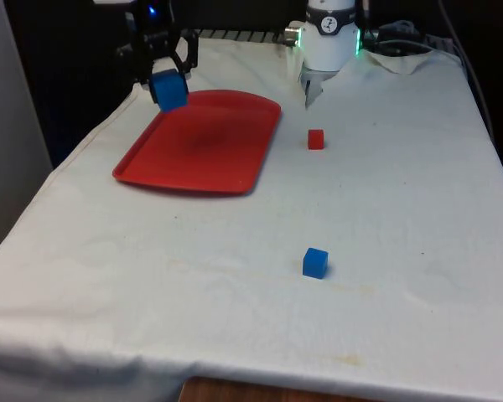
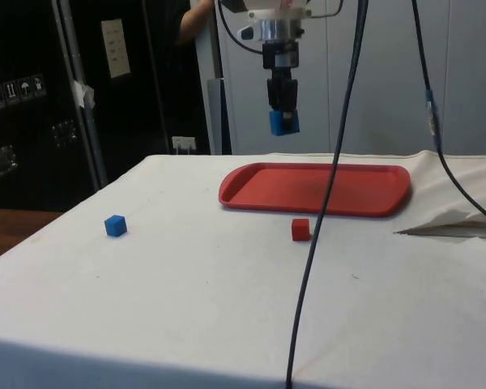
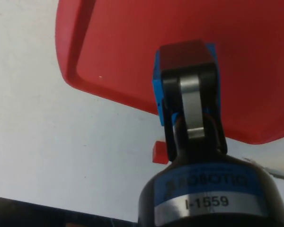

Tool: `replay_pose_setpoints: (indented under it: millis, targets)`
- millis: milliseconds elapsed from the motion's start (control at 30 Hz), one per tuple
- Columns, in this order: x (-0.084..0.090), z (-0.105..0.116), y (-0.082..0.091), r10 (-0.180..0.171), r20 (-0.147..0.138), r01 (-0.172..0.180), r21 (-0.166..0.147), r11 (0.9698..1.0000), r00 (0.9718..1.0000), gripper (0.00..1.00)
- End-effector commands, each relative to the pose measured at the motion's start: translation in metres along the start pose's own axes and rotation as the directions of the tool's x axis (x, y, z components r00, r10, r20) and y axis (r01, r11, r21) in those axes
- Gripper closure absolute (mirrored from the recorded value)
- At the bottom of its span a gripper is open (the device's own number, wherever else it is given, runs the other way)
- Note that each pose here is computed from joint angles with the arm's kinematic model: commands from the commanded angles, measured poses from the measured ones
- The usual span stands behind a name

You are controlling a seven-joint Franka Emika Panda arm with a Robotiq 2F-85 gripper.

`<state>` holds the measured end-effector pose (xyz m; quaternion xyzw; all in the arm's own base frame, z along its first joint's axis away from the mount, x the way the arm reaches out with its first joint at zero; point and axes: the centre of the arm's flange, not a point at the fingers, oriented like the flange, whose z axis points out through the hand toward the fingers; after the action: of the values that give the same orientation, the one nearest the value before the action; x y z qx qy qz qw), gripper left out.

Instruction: Pick up the largest block and place it onto the tray.

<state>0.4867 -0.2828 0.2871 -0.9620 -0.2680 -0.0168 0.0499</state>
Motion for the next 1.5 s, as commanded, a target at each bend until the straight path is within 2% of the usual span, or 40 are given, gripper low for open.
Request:
replay_pose_setpoints:
  millis: [0,100,133,167,433,500,533,700,800,833,867,1033,1067,1100,1333,1367,1400,1467]
  targets:
    - [0.000,0.003,-0.002,-0.006,0.000,0.006,-0.016,0.9999,1.0000,1.00]
    - [-0.001,0.015,-0.007,-0.017,0.011,0.017,-0.012,0.9998,0.9998,1.00]
    - [-0.001,0.009,-0.003,-0.008,0.007,0.008,0.002,1.0000,0.9999,1.00]
    - [-0.001,0.017,-0.007,-0.019,0.012,0.020,-0.011,0.9997,0.9997,1.00]
    - [-0.005,0.042,-0.017,-0.041,0.033,0.042,-0.002,0.9991,0.9986,1.00]
    - [-0.005,0.043,-0.016,-0.040,0.038,0.039,0.015,0.9991,0.9985,1.00]
    - [-0.005,0.047,-0.019,-0.048,0.038,0.048,0.001,0.9989,0.9981,1.00]
    - [-0.006,0.059,-0.025,-0.058,0.051,0.058,0.005,0.9983,0.9970,1.00]
    - [-0.004,0.069,-0.031,-0.065,0.060,0.064,0.012,0.9979,0.9961,1.00]
    - [-0.005,0.068,-0.028,-0.062,0.063,0.060,0.028,0.9978,0.9961,1.00]
    - [-0.003,0.071,-0.033,-0.066,0.064,0.066,0.012,0.9978,0.9958,1.00]
    - [0.003,0.082,-0.043,-0.075,0.071,0.074,0.016,0.9971,0.9946,1.00]
    - [0.002,0.083,-0.040,-0.077,0.073,0.074,0.034,0.9966,0.9944,1.00]
    - [0.004,0.084,-0.045,-0.076,0.072,0.075,0.018,0.9970,0.9945,1.00]
    - [0.008,0.103,-0.056,-0.087,0.082,0.085,0.025,0.9961,0.9929,1.00]
    - [0.007,0.101,-0.053,-0.088,0.081,0.085,0.041,0.9956,0.9928,1.00]
    - [0.008,0.105,-0.058,-0.087,0.082,0.085,0.026,0.9960,0.9928,1.00]
    - [0.007,0.110,-0.060,-0.093,0.088,0.091,0.028,0.9954,0.9917,1.00]
